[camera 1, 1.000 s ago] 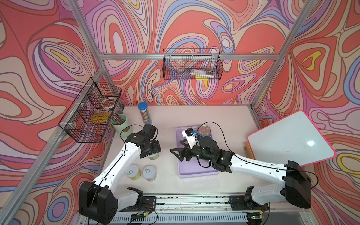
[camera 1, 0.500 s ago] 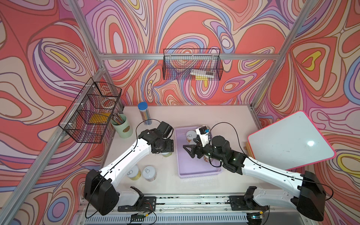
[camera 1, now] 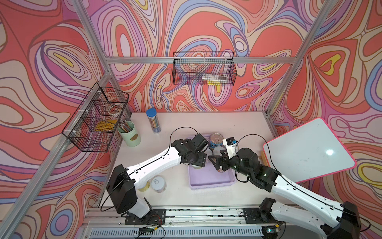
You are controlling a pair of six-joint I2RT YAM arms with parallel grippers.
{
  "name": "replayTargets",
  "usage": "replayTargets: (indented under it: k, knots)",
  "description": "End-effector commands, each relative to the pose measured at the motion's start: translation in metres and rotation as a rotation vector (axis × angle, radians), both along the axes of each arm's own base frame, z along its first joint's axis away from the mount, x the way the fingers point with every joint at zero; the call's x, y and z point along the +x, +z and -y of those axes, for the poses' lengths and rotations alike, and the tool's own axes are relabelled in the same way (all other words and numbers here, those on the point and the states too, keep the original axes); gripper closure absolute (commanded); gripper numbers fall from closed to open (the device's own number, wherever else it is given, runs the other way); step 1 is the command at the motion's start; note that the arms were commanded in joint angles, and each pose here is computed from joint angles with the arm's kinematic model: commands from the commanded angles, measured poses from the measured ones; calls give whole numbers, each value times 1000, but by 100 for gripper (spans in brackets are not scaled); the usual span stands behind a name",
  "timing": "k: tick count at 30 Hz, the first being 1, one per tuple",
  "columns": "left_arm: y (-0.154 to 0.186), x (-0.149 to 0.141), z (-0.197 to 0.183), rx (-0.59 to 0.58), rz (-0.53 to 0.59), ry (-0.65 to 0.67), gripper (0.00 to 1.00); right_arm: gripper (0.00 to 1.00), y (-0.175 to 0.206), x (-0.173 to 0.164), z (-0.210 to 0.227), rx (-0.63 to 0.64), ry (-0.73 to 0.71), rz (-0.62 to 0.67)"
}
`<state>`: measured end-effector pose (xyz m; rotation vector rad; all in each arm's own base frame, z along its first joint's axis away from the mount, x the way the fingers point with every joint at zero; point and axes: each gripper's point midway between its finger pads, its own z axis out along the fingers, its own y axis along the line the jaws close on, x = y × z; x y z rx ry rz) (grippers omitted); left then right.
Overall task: Put the canned food in the basket
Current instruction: Place the canned food in the basket.
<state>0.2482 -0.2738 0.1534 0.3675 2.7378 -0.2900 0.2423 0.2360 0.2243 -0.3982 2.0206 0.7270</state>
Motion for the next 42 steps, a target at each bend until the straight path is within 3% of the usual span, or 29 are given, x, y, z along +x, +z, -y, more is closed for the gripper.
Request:
replayTargets:
  k: [1,7,16,42]
  knots:
    - [17,12,26,-69,72,3,30,10,-18,-5,20,-47,-54,-57]
    - [-1,8,41,-53,85,31,31,10,-26,2,43,-41,-146,-110]
    - [-33,6,65,-66,65,42,33,10,-39,3,53,9,-174,-171]
    - [-68,27,89,-72,74,122,31,11,-36,-4,75,13,-250,-142]
